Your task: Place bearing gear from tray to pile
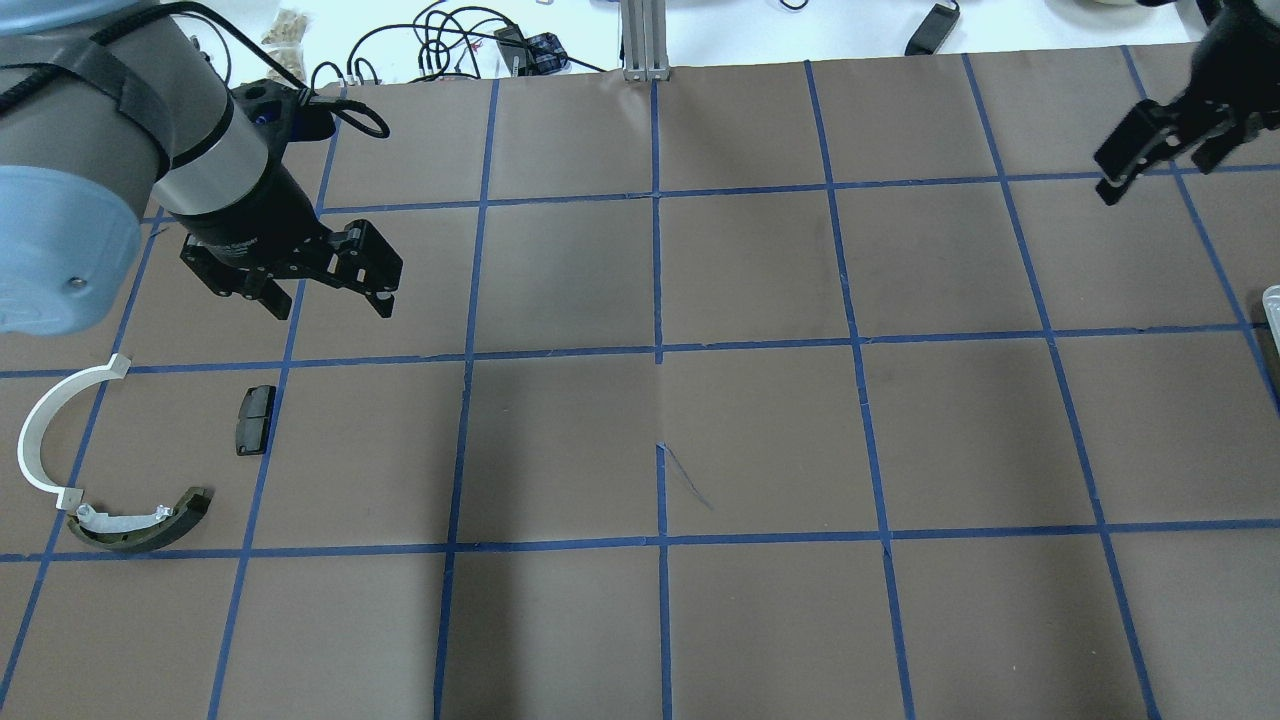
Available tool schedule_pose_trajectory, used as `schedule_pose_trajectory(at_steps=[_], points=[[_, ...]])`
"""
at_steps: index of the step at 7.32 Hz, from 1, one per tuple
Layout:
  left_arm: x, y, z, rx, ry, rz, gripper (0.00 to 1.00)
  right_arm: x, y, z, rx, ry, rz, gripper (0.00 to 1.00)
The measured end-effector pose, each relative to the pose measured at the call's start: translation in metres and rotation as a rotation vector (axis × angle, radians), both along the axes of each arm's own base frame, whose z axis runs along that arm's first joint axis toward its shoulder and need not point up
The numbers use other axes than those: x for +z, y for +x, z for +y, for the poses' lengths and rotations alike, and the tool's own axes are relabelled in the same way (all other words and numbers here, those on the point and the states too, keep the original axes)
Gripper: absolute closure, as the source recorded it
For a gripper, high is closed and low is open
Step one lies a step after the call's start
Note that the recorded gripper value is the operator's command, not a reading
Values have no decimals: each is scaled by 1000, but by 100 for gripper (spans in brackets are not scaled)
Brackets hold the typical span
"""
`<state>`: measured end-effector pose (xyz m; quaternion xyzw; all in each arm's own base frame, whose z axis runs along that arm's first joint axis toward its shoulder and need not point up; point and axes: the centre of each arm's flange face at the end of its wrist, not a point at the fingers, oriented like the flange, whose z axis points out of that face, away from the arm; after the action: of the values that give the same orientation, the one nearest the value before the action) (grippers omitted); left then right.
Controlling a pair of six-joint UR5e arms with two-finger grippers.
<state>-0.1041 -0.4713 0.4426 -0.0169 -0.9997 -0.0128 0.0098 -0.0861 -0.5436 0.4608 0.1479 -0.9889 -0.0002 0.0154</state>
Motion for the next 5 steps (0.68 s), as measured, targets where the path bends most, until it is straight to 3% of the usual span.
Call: schedule_pose_trajectory(at_steps=[2, 5], points=[[12, -1, 9, -2, -19, -4, 0, -34, -112, 1, 6, 12, -2, 0], [13, -1, 12, -3, -21, -5, 0, -130, -281, 7, 62, -22, 37, 0]])
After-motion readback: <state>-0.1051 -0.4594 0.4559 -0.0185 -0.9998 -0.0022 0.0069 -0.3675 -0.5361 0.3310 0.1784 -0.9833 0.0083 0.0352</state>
